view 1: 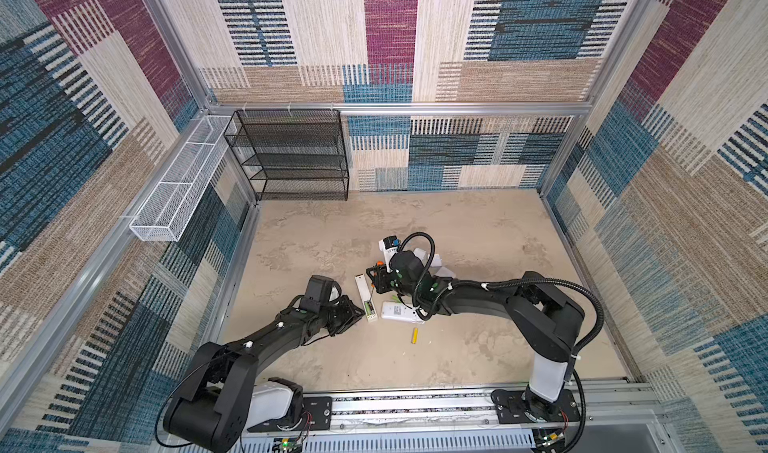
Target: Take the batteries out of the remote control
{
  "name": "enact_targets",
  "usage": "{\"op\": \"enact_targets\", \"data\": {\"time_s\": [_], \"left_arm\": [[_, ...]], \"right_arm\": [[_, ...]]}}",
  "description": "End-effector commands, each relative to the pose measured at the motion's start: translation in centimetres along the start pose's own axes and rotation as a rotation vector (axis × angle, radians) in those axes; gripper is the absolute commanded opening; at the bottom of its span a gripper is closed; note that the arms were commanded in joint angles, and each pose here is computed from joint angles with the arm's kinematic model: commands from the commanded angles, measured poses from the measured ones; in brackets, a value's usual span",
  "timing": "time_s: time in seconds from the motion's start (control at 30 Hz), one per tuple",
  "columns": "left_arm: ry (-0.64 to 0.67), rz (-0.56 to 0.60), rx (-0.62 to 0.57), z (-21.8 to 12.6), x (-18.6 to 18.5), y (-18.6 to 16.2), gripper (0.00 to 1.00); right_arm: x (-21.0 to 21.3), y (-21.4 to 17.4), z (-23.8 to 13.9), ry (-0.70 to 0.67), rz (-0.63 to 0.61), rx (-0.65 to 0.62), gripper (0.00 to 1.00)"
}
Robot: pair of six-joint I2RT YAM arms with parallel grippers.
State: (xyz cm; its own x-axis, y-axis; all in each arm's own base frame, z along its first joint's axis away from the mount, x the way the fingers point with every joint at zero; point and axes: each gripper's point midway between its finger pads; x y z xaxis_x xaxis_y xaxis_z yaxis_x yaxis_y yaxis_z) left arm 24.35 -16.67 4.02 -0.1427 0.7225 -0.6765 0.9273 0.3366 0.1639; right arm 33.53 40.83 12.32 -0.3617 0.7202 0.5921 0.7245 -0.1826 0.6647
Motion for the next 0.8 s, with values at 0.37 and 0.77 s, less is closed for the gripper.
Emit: {"op": "enact_targets", "data": {"time_s": [0.37, 0.77], "left_arm": [[-0.020, 0.018, -0.004, 0.8, -0.8, 1.1, 0.28], [0.027, -0.030, -0.070, 0.8, -1.5, 3.8, 0.41]], "right_arm": [[0.4, 0.4, 0.1, -0.075, -0.131, -0.033, 0.00], [0.4, -0.3, 0.0, -0.116, -0.214, -0.038, 0.00]]}}
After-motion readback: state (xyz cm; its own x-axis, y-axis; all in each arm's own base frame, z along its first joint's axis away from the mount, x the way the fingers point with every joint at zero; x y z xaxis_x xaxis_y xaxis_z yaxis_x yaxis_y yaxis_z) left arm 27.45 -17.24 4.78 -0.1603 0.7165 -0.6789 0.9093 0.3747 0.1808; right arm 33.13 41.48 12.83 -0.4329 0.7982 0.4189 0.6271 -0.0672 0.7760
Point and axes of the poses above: each gripper's point midway between its finger pads, its own z axis out along the fingers, its own x axis along the line the jaws close on, y = z × x, and after that the axes turned 11 degrees about z, right-handed
